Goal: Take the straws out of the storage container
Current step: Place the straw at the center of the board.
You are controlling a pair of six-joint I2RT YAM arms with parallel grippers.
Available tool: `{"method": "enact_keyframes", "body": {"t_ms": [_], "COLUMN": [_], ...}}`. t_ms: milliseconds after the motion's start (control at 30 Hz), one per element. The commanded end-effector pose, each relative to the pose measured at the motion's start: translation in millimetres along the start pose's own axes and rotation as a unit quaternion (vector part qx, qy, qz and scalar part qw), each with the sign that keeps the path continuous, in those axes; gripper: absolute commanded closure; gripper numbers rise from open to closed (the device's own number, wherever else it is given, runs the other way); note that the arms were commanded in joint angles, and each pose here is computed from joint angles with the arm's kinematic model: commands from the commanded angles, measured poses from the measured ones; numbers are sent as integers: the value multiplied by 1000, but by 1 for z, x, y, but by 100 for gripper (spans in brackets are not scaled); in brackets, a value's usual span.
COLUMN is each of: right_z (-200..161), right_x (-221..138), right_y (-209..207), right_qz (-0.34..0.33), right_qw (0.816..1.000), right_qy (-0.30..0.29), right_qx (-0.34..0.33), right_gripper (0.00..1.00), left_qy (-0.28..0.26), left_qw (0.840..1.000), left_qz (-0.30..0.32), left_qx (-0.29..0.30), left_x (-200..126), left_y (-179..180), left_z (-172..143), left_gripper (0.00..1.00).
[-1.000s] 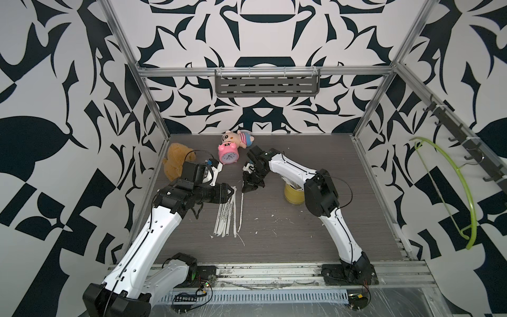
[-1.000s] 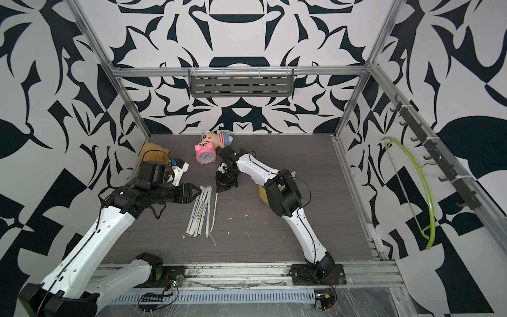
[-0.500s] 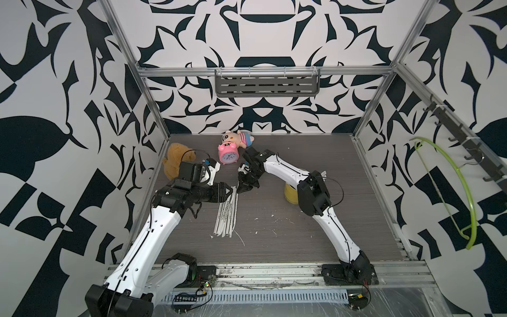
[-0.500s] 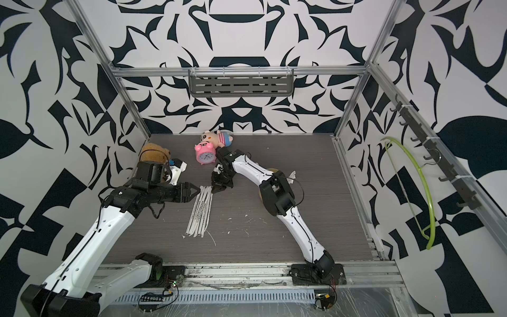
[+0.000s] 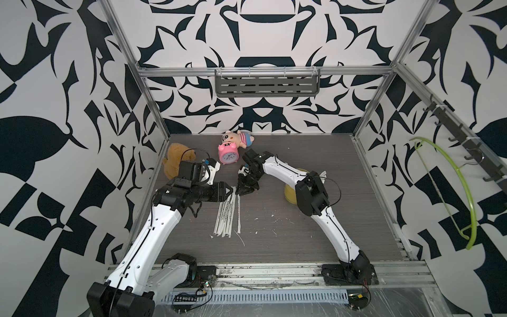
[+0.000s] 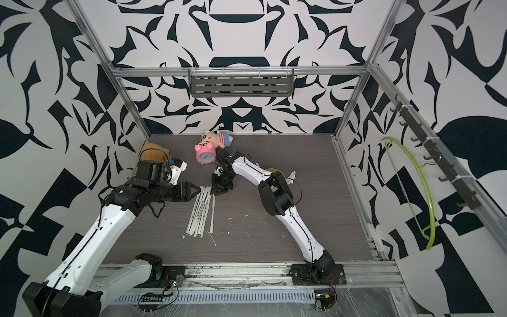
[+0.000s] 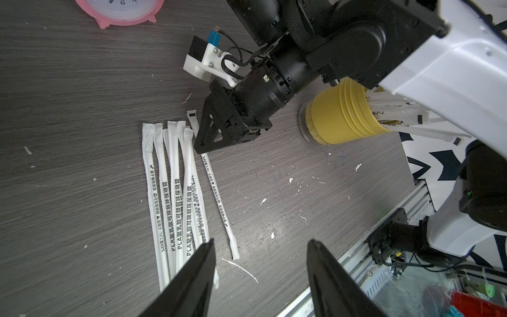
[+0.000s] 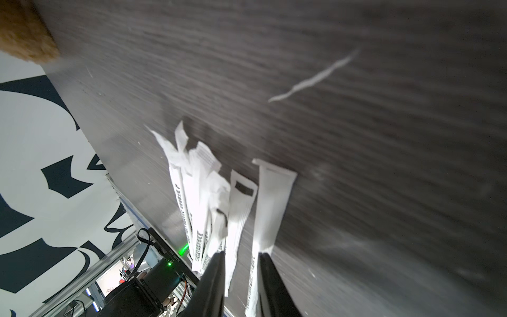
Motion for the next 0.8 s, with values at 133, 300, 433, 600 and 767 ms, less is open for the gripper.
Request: {"method": "enact_keyframes", "body": {"t_ms": [133,300,433,600,767], "right_z": [-1,-12,-17,-21,-21], "right_x": [-40,-31,-23,-14,-2], "right_y": [42,22,14,19,18], "right_qz": [24,-20,-38,-44,-46], "right_qw": [998,999,999,998,998], "right_qy": [-37,-18,-9,4,12], "right_qx": [-42,-31,-29,-36,-34], "right_gripper": [75,74,73,73,73], "left_qy": [1,-5,-4,-3,-4], "left_qw": [1000,1000,1000,1000,1000], "left_qz": [-8,-8,-9,-10,-11], "left_qx": [2,2,2,2,3], "left_x": [2,0,0,1,0], "left_y": [-1,-2,-2,-2,-3], "left_z": [3,4,4,4,2], "left_gripper": [41,41,41,41,41]}}
Point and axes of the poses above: each gripper's point midway between its finger pads, its own x axis out along the fingers, its own y axis along the line the jaws close on, z = x × y, the point moved 4 cm from there along -x, back along the fingers, and after that the axes turned 12 degrees about -x, right-handed, at the moved point
